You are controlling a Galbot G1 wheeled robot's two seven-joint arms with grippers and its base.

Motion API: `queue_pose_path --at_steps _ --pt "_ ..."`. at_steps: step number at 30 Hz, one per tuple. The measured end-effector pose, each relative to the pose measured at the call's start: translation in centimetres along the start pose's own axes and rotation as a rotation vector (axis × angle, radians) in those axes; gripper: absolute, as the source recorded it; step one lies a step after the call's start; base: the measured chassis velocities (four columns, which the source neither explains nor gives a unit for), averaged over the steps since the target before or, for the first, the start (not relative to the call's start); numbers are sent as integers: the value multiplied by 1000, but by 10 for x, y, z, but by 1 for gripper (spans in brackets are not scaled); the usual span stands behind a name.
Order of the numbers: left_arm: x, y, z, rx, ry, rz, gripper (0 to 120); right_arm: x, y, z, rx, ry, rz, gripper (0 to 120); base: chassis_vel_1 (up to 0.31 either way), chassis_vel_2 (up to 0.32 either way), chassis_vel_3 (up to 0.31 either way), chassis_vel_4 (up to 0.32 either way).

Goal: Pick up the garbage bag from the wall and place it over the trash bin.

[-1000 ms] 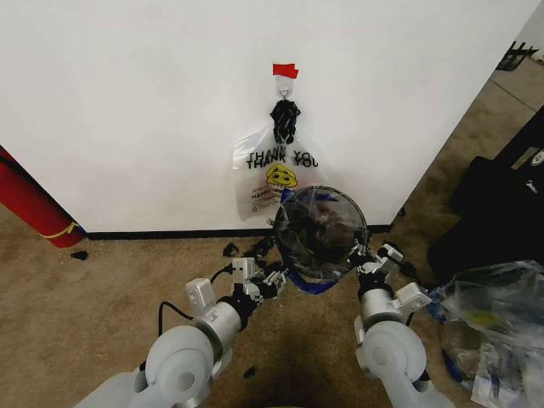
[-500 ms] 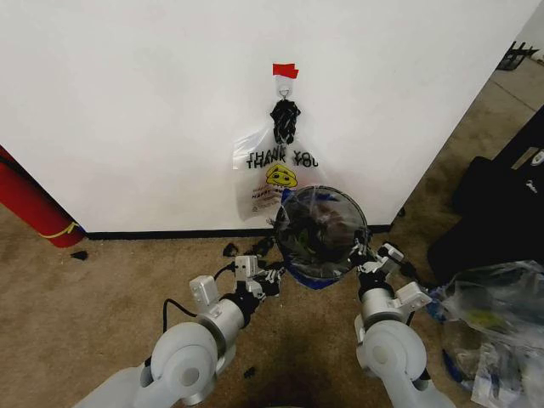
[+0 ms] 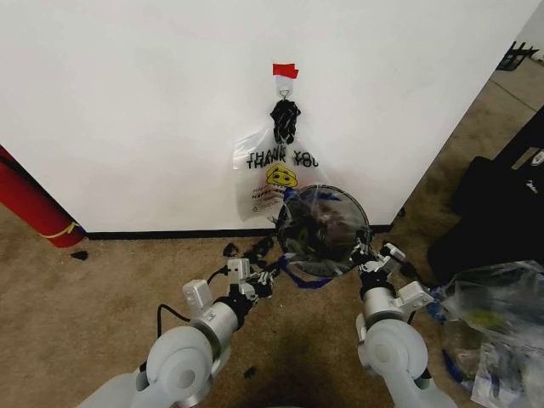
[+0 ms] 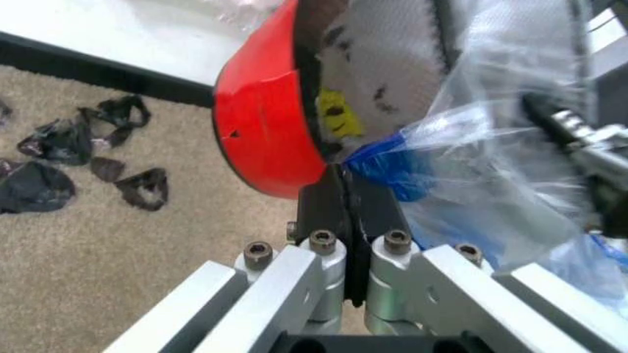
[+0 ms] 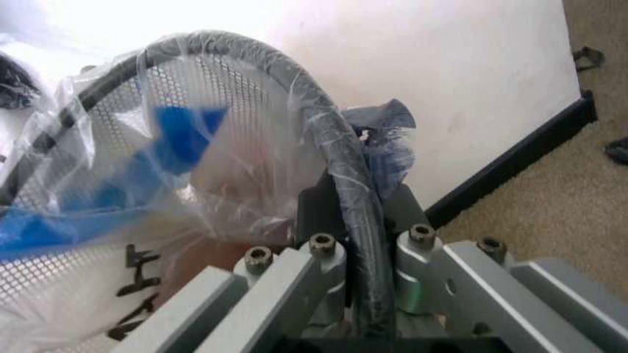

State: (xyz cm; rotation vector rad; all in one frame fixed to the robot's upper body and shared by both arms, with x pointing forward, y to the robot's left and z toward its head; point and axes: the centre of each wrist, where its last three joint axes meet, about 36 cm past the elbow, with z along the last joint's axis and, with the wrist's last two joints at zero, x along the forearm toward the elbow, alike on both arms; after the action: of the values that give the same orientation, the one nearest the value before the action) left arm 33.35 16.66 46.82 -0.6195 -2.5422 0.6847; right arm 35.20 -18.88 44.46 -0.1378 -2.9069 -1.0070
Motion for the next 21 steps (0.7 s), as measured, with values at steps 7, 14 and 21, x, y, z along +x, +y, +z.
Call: queue_pose_path --at_steps 7,14,21 --pt "-16 4 5 -7 2 -16 0 4 2 -4 -10 5 -7 0 0 0 0 0" --pt "-22 1 6 -13 4 -9 0 6 4 -4 -22 19 -11 0 0 0 0 0" --pt "-28 5 14 -30 15 -26 0 7 6 -3 -33 29 -10 0 0 0 0 0"
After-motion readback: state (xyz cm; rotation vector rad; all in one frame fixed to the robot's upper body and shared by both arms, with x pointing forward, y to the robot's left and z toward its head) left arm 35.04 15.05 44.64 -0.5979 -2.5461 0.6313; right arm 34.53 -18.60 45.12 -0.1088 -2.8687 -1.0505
